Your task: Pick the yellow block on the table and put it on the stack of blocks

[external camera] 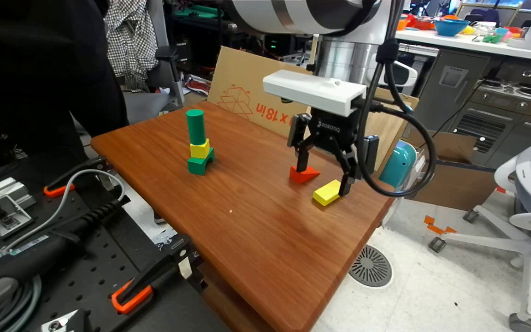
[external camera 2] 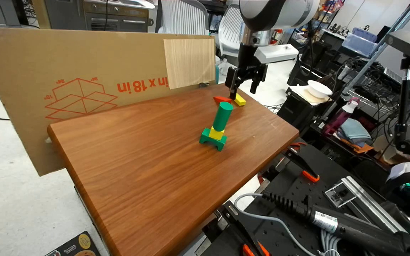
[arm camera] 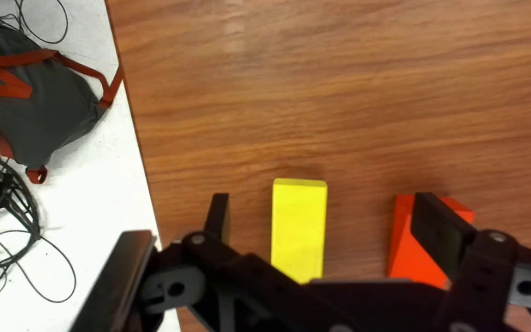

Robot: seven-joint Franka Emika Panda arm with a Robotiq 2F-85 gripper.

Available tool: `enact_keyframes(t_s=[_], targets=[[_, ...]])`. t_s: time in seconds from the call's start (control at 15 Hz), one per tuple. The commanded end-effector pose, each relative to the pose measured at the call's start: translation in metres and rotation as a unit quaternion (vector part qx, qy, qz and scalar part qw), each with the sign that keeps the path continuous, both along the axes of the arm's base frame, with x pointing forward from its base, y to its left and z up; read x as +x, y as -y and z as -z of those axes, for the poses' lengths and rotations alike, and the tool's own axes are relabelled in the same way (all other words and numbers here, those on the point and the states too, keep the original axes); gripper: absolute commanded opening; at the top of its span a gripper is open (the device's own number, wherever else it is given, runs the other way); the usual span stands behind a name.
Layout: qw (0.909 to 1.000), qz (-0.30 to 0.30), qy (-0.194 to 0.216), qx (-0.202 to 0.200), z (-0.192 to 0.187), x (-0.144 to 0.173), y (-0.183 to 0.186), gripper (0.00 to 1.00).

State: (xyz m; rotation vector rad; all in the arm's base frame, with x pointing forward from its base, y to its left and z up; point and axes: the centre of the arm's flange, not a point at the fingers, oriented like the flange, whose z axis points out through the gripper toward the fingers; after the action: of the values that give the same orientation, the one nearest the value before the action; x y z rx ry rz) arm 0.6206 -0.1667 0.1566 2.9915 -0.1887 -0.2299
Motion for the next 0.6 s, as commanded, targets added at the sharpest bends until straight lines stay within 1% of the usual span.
enact_keyframes(t_s=[0.0, 0.27, 0.53], targets=[[0.9997, -0.011, 0.005, 0.020, 0.006, 0.020, 0.021, 1.00], [0.9995, -0.019, -0.001, 0.024, 0.017, 0.028, 0.032, 1.00], [0.9994, -0.026, -0.005, 0.024, 0.031, 0.036, 0.033, 1.00]])
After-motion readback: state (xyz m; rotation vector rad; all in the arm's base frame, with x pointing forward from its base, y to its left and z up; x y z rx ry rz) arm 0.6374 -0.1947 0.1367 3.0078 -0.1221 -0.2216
